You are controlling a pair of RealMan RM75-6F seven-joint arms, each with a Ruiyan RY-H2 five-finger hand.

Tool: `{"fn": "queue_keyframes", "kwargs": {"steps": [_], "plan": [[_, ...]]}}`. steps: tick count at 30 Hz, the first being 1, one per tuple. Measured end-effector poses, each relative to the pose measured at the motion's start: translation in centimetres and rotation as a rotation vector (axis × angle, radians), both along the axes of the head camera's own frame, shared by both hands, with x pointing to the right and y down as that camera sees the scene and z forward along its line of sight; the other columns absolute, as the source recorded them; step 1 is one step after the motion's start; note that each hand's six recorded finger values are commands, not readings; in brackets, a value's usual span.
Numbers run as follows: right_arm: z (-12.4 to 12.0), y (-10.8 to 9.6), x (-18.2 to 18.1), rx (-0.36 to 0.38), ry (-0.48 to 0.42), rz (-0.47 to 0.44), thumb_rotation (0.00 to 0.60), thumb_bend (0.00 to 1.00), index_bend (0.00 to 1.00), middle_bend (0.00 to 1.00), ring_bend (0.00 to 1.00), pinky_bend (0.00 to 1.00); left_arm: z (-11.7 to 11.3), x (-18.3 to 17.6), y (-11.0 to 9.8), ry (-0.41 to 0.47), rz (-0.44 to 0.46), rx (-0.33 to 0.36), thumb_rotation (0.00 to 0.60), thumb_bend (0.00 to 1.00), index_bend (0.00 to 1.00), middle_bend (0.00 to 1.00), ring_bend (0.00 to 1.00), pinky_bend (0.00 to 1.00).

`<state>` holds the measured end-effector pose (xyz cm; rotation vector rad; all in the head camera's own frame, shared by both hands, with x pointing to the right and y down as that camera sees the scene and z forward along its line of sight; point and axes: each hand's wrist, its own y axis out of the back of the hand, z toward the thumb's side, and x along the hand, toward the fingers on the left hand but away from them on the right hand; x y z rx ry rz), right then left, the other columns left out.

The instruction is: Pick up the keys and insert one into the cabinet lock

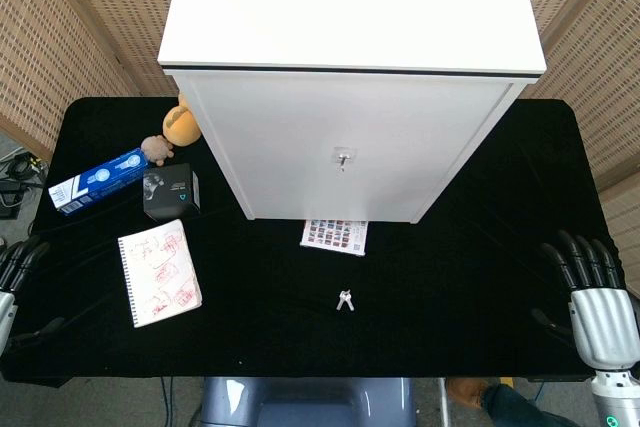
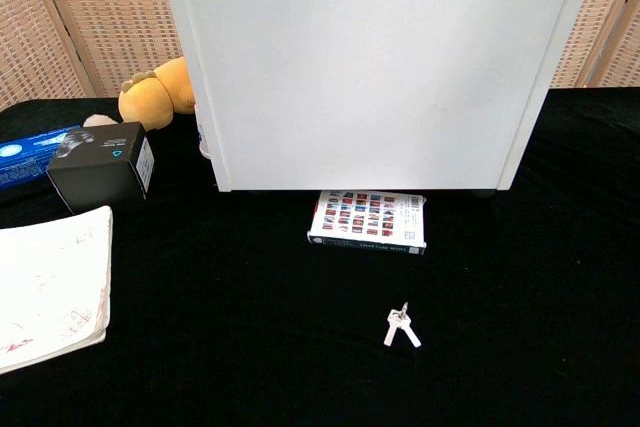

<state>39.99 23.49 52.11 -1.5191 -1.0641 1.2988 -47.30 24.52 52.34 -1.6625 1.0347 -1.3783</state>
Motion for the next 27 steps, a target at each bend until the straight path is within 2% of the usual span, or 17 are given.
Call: {"fn": "queue_keyframes", "kwargs": {"steps": [3, 6, 12, 18, 21, 27], "plan": [[1.2, -0.4, -1.7, -0.016, 0.025, -0.110, 0.600, 0.02, 0.25, 0.66, 0.62, 0.82, 0.3, -0.1, -0.2, -0.008, -0.005, -0.005, 0.600, 0.00, 0.00, 0.00, 0.00, 0.00], [2.8, -1.0, -4.1, -0.033, 0.037, -0.256, 0.600, 0.09, 0.29, 0.78, 0.77, 0.98, 0.6, -0.2, -0.4, -0.017, -0.013, -0.011, 0.600, 0.00, 0.00, 0.00, 0.00, 0.00], [6.7, -2.7, -9.2, -0.138, 0.014, -0.512, 0.600, 0.32, 0.37, 0.85, 0.84, 1.00, 1.4, -0.6, -0.9, -0.036, -0.037, -0.026, 0.600, 0.00, 0.00, 0.00, 0.00, 0.00], [9.6, -4.2, -15.4, -0.193, 0.007, -0.760, 0.600, 0.41, 0.42, 0.86, 0.84, 1.00, 2.2, -1.0, -1.5, -0.052, -0.057, -0.040, 0.600, 0.00, 0.00, 0.00, 0.00, 0.00], [10.7, -4.7, -18.0, -0.203, 0.012, -0.831, 0.600, 0.42, 0.43, 0.87, 0.84, 1.00, 2.4, -1.1, -1.6, -0.057, -0.061, -0.046, 0.600, 0.00, 0.00, 0.00, 0.00, 0.00], [13.5, -5.2, -22.1, -0.254, 0.014, -0.885, 0.600, 0.47, 0.45, 0.87, 0.84, 1.00, 2.9, -1.2, -1.8, -0.067, -0.067, -0.058, 0.600, 0.00, 0.00, 0.00, 0.00, 0.00]]}}
